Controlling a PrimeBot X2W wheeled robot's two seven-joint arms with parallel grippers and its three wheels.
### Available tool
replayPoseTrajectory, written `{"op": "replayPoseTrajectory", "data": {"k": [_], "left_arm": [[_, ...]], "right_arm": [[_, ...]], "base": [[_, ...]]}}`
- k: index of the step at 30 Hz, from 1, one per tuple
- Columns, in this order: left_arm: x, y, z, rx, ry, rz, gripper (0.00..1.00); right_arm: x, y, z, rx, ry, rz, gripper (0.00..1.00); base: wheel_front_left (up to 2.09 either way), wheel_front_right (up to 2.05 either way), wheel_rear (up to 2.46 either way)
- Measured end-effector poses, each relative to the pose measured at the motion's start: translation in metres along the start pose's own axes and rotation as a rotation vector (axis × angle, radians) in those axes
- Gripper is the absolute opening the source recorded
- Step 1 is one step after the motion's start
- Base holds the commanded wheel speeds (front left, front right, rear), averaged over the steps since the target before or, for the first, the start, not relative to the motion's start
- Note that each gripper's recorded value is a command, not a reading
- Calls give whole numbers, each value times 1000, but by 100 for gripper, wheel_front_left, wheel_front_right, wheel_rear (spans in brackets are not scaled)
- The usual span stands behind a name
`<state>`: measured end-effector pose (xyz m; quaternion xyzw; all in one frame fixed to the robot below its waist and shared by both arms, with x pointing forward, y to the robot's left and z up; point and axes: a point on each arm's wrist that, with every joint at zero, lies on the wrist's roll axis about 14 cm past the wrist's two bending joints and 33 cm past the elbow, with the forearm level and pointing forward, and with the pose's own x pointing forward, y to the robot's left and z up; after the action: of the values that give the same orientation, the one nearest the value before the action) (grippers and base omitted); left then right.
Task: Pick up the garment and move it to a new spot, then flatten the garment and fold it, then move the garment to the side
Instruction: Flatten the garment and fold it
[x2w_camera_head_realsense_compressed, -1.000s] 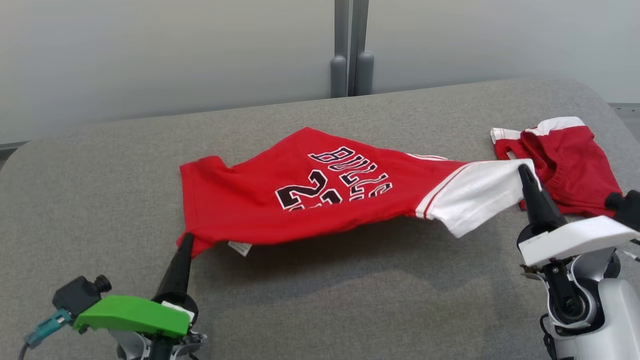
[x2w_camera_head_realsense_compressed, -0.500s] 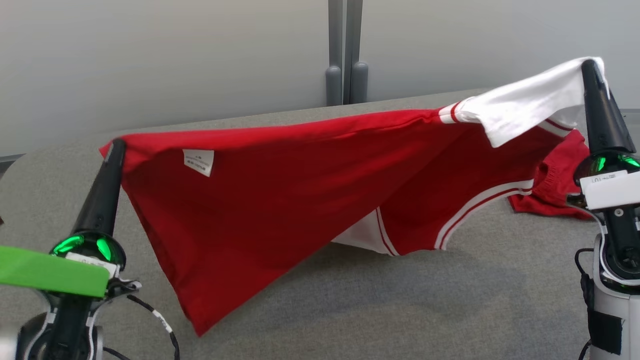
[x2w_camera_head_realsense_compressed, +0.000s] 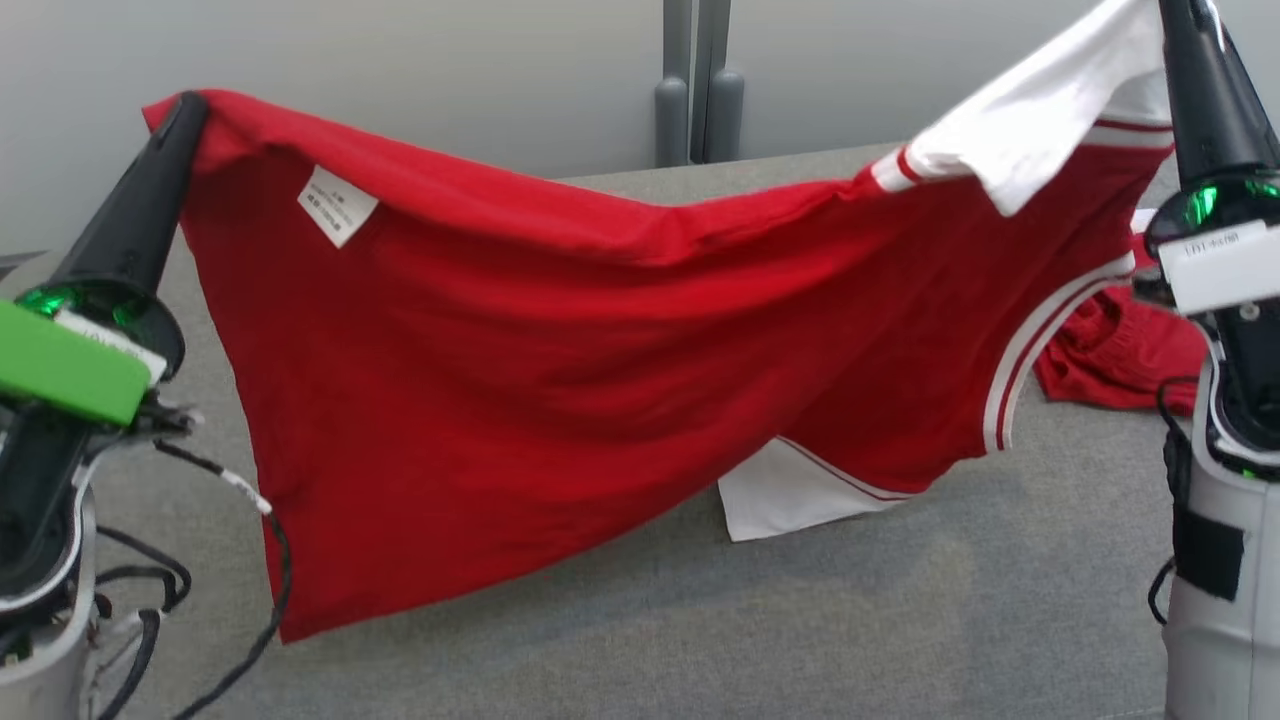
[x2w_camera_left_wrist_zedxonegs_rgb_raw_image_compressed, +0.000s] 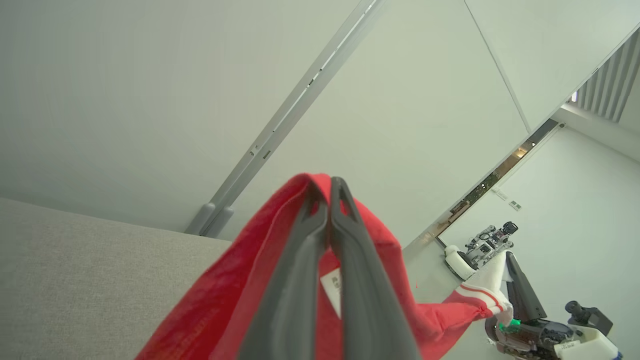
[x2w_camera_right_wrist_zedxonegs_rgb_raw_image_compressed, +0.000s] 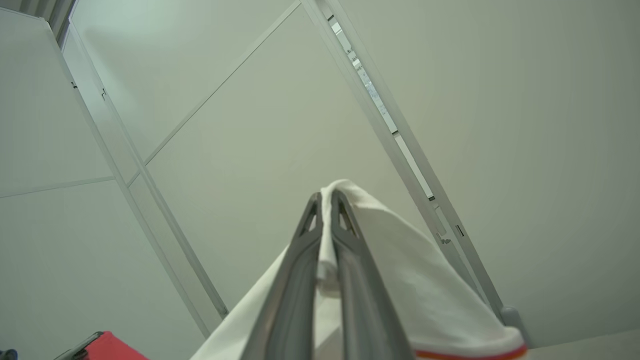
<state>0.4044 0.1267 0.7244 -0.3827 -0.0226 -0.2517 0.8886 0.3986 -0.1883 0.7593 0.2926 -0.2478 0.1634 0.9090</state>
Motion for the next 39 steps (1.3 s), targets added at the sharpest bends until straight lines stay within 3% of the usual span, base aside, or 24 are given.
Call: {"op": "replayPoseTrajectory", "data": {"k": [5, 10, 15, 19, 24, 30, 34, 39], "left_arm": [[41, 34, 5, 52, 49, 89, 0], [96, 81, 26, 206, 58, 225, 0], [149, 111, 72, 400, -82, 301, 0], [195, 98, 109, 402, -307, 200, 0], [213, 177, 71, 427, -234, 298, 0], [203, 273, -9, 359, -73, 393, 0], [189, 305, -53, 307, 11, 391, 0], [172, 305, -57, 261, 2, 369, 0]], "right_arm": [[55, -8, -24, -44, 54, 8, 0], [129, -11, -48, -97, 78, 27, 0], [190, -33, -44, -184, -49, -20, 0], [227, -37, -35, -206, -178, -4, 0], [219, -85, -118, -197, -10, -69, 0], [172, -139, -215, -183, 194, -132, 0], [134, -156, -258, -143, 279, -160, 0], [99, -164, -261, -94, 297, -181, 0]], "base": [[0, 0, 0], [0, 0, 0], [0, 0, 0], [0, 0, 0], [0, 0, 0], [0, 0, 0], [0, 0, 0], [0, 0, 0]]}}
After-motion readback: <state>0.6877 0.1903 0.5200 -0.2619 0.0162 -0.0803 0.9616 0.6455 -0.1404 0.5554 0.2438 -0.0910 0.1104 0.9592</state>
